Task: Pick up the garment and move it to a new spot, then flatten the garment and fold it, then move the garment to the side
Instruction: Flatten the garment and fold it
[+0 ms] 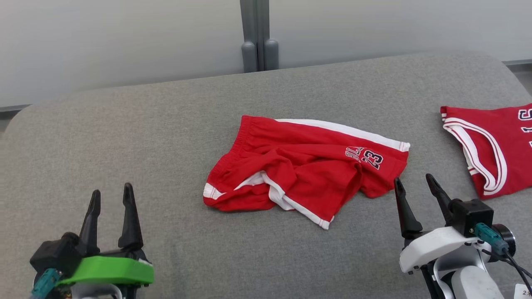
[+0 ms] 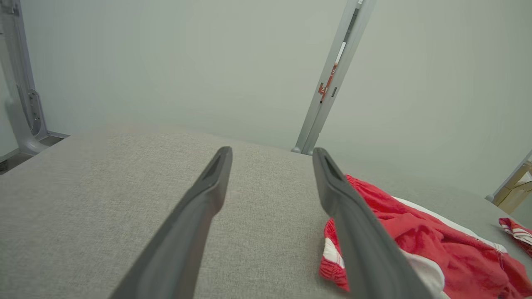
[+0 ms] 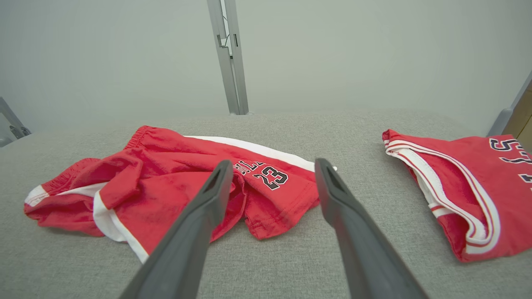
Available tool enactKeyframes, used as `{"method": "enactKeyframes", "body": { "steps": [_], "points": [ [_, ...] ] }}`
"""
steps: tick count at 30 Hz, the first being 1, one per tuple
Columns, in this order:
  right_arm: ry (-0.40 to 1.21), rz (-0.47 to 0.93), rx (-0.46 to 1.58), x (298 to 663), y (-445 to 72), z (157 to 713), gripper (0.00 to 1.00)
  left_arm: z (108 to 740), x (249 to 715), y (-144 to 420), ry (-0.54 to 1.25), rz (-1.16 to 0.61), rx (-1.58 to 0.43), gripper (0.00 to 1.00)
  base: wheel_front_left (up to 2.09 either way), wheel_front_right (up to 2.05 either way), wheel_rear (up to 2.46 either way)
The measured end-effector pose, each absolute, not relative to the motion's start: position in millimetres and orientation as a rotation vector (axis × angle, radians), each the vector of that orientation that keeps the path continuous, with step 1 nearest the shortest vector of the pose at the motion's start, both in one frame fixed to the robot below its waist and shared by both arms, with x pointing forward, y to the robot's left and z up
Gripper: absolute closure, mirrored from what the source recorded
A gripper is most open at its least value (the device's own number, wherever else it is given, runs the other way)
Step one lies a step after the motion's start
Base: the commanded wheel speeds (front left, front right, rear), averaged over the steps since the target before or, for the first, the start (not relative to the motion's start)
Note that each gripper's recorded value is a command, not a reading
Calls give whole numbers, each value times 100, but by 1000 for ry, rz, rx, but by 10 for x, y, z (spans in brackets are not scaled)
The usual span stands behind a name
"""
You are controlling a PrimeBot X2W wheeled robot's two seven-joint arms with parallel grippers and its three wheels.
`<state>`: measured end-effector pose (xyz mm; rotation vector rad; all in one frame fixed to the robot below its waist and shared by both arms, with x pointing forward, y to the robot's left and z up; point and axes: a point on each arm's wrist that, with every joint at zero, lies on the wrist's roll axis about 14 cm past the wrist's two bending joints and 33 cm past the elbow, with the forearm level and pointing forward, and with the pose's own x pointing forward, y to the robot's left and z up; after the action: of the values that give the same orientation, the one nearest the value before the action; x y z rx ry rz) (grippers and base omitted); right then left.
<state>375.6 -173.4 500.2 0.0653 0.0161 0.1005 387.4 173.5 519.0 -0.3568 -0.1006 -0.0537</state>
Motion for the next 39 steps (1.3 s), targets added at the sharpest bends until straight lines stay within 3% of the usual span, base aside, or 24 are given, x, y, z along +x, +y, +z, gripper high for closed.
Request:
{"method": "enactKeyframes", "body": {
  "steps": [13, 22, 39],
  "points": [
    [20, 179, 73, 3792, -1468, 5012, 0, 5015, 3584, 1892, -62, -23, -278, 0, 0, 0, 0],
    [269, 308, 113, 3682, -980, 4459, 0, 4950, 3646, 1708, -43, -68, -289, 0, 0, 0, 0],
    [414, 348, 74, 4028, -827, 4131, 0, 4862, 3731, 1617, -16, -96, -300, 0, 0, 0, 0]
  ]
}}
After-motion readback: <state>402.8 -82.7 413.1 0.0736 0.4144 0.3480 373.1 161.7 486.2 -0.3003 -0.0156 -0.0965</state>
